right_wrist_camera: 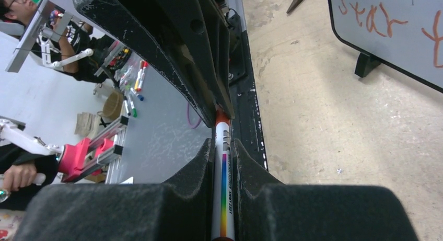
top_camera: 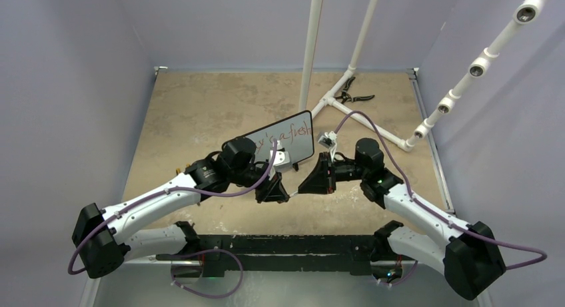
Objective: Write a sentence on the whiteboard
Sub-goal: Close the whiteboard marker at the center of the board.
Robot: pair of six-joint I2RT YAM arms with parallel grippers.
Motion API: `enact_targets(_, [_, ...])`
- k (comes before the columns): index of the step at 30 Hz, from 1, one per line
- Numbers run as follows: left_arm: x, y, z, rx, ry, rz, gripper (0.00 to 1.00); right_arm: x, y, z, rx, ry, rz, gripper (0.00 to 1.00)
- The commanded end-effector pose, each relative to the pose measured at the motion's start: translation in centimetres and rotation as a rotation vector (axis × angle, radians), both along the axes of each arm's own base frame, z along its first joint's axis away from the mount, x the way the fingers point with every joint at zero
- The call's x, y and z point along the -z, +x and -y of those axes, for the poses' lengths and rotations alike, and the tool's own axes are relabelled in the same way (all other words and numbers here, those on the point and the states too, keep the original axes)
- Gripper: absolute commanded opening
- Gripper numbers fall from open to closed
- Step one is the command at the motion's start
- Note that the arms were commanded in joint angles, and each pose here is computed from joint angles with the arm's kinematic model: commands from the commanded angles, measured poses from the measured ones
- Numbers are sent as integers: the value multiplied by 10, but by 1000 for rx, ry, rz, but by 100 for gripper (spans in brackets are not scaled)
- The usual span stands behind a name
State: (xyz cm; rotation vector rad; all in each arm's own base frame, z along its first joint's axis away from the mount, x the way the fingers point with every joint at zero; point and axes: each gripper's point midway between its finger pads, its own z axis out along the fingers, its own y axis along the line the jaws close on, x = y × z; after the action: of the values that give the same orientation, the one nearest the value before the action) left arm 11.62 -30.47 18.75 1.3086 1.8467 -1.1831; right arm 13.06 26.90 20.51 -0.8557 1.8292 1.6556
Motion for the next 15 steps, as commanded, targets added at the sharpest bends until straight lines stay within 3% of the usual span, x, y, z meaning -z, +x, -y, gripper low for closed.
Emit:
enact_targets(1, [-40, 11, 12, -6, -114, 104, 15, -12, -15, -5, -97, 73, 25, 0])
enact_targets(8, [-41, 8, 7, -13, -104, 98, 41, -13, -15, -6, -100, 99, 28, 0])
enact_targets(10, [-39, 6, 5, -9, -93, 87, 55, -15, -15, -6, -96, 101, 29, 0])
enact_targets(15, [-29, -1, 0, 6, -33, 29, 74, -23, -13, -6, -82, 105, 46, 0])
